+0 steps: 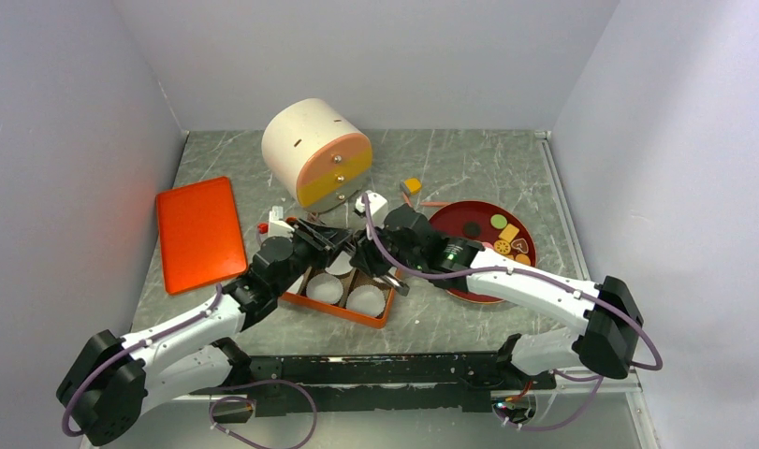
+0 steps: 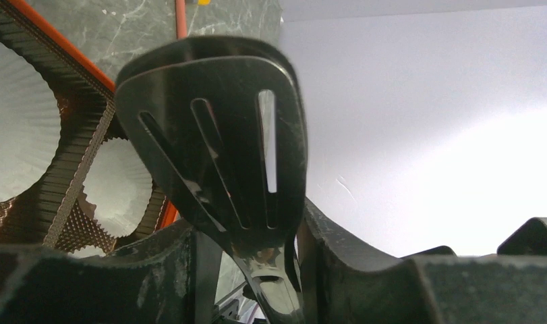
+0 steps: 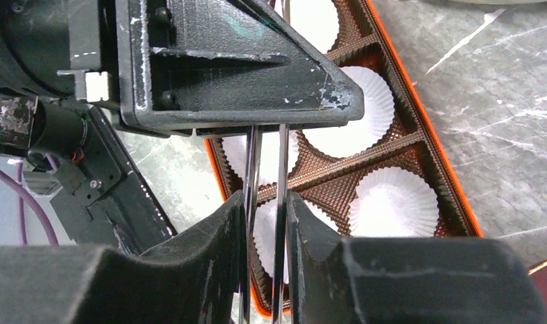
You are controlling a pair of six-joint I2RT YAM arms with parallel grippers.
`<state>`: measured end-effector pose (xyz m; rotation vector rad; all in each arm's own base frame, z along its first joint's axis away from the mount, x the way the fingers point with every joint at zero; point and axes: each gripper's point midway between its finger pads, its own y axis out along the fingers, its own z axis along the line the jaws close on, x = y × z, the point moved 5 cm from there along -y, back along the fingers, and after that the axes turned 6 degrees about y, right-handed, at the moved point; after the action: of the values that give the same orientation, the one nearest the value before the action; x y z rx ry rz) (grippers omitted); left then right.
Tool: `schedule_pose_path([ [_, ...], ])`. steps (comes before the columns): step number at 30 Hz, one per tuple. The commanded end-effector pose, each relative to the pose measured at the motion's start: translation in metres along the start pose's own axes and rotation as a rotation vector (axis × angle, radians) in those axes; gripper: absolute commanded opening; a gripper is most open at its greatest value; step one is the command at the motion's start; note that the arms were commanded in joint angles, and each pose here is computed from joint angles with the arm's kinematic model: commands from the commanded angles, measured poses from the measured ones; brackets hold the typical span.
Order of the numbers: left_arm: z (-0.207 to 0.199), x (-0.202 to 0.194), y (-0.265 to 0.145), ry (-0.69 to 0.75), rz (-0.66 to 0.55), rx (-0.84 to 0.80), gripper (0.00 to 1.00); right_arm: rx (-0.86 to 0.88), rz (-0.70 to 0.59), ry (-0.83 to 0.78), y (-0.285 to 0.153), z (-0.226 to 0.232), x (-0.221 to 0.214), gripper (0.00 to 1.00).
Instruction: Pack the cookies
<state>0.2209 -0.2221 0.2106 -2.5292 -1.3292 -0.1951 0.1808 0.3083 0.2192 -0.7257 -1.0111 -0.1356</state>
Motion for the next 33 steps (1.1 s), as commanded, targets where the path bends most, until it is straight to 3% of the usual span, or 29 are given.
schedule_pose_path([
  [1,0.006,-0.001,-0.001,-0.009,0.001,0.01,0.29,0.045,-0.12,-0.016,-0.014,0.012,0.032,0.3],
  [8,0.002,-0.002,-0.002,-0.051,0.013,-0.013,0.05,0.039,-0.112,-0.008,-0.01,0.011,0.029,0.33],
  [16,0.004,-0.002,-0.004,-0.138,0.013,-0.018,0.05,0.034,-0.112,-0.005,-0.008,0.009,0.028,0.4],
  [33,0.001,-0.002,-0.002,-0.181,0.016,-0.02,0.05,0.035,-0.08,0.002,0.003,0.009,0.023,0.41],
])
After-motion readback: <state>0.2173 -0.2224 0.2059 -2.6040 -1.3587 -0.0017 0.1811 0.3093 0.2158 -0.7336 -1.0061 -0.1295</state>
